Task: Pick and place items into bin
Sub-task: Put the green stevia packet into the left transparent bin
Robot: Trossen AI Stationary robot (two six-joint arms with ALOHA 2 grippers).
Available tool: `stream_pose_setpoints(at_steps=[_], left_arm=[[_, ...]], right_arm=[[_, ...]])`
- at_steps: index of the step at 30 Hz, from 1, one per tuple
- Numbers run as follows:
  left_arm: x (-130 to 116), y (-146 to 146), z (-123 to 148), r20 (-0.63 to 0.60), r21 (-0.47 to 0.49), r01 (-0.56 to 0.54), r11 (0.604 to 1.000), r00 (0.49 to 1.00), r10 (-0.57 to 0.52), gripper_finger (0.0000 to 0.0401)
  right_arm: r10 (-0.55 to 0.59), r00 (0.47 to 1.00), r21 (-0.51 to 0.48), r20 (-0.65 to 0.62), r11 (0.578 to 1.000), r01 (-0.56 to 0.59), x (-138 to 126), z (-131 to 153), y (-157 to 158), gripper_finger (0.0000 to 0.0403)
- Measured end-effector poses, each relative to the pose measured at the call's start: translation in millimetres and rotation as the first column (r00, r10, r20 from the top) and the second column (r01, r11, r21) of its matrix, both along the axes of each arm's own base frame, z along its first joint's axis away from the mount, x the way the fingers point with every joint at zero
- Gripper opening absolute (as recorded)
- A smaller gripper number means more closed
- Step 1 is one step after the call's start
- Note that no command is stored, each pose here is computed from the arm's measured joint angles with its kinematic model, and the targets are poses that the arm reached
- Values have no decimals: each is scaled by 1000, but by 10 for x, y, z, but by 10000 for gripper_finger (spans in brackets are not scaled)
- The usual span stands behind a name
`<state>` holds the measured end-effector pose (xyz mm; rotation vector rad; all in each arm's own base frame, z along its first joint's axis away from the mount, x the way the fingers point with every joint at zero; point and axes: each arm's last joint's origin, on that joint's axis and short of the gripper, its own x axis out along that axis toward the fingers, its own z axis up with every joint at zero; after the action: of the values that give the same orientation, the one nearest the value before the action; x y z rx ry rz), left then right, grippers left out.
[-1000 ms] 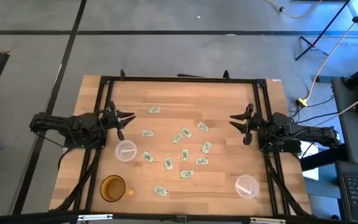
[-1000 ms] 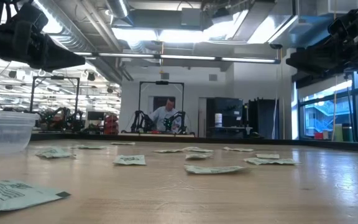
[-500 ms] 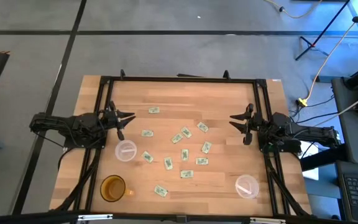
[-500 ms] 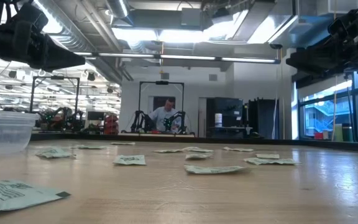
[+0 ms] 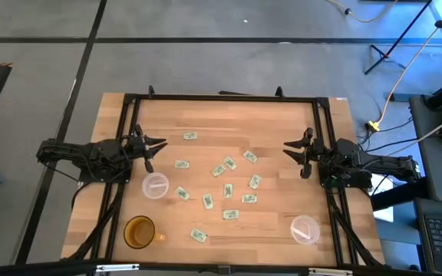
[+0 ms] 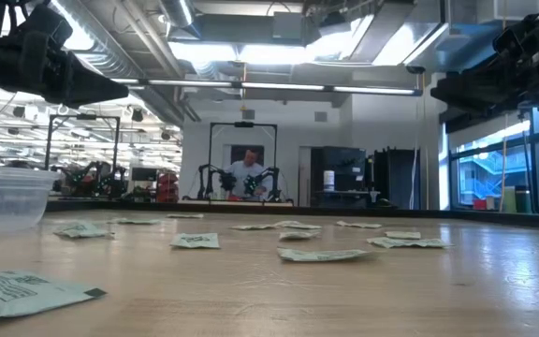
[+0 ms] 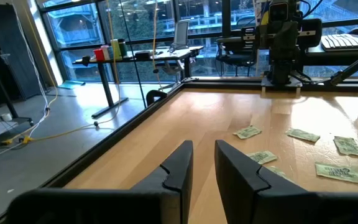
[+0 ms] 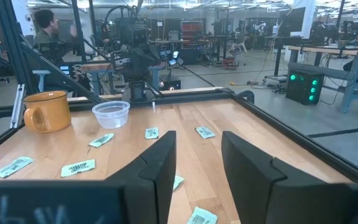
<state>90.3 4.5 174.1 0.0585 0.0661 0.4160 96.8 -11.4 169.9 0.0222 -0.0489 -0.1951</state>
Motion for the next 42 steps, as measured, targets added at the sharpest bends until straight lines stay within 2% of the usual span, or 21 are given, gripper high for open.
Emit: stream_pose_setpoints(at_steps=[6, 13, 17, 23, 28, 31, 35, 39, 42], left_arm=[[-1, 2, 0, -19, 44, -3, 999, 1000, 4, 61], [1, 0, 27, 19, 21, 0, 1000, 1000, -1, 61], [6, -13, 20, -1, 48, 50, 998, 999, -50, 61], [11, -24, 35, 27, 18, 90, 996, 996, -90, 65], [49, -61, 32, 31, -19, 207, 978, 978, -206, 99], [91, -42, 36, 45, -73, 159, 984, 987, -156, 126], [150, 51, 138, 10, -166, -15, 986, 1000, 16, 139], [277, 145, 334, -118, -223, -56, 973, 993, 31, 130], [430, 251, 480, -253, -244, -92, 965, 967, 29, 119]], right_arm=[[0, 1000, 3, 1, 1000, 0, 0, 0, 0, 133], [2, 1000, 65, 13, 998, -3, 0, 0, 0, 133], [3, 1000, 80, 16, 997, -4, 0, 0, 0, 133], [3, 1000, 81, 16, 997, -4, 0, 0, 0, 133], [3, 1000, 76, 27, 997, -5, -1, 12, 0, 133], [3, 999, 74, 39, 997, -6, -1, 23, 0, 133], [3, 998, 63, 71, 998, -7, -4, 56, 0, 133], [2, 995, 37, 98, 999, -6, -8, 87, 1, 133], [1, 995, 18, 102, 1000, -3, -9, 93, 1, 133]])
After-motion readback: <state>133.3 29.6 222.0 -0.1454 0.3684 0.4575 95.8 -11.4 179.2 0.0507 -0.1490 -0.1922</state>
